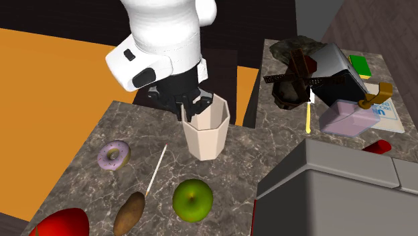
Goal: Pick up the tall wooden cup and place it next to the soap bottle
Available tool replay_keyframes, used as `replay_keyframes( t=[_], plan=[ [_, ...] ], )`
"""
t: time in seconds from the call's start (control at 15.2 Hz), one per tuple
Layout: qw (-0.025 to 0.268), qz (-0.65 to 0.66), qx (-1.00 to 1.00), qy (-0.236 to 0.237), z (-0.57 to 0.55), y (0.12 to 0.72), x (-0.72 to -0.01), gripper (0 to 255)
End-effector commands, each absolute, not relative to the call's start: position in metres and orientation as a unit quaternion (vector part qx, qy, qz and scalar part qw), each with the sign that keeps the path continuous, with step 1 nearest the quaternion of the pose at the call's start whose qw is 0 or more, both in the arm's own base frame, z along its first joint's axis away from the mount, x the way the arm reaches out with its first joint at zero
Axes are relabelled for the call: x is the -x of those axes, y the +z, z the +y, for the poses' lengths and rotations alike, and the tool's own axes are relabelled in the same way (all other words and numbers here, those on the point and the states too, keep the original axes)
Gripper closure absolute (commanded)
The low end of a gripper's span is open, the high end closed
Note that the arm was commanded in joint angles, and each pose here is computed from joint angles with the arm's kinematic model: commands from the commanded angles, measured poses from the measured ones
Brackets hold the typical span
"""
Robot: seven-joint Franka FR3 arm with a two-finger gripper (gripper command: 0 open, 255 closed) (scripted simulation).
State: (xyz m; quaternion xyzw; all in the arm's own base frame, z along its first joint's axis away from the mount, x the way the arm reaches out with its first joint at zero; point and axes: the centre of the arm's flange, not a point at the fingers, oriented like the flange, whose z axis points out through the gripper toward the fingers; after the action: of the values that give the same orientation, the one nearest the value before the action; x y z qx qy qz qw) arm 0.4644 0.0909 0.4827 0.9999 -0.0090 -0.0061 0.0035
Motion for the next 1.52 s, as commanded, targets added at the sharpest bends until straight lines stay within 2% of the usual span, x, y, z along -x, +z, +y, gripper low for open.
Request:
replay_keyframes(
  t=[0.0,1.45],
  plan=[
    [0.003,-0.009,-1.000,-0.006,0.091,0.495,-0.465,255],
    [0.003,-0.009,-1.000,-0.006,0.091,0.611,-0.465,255]
  ],
)
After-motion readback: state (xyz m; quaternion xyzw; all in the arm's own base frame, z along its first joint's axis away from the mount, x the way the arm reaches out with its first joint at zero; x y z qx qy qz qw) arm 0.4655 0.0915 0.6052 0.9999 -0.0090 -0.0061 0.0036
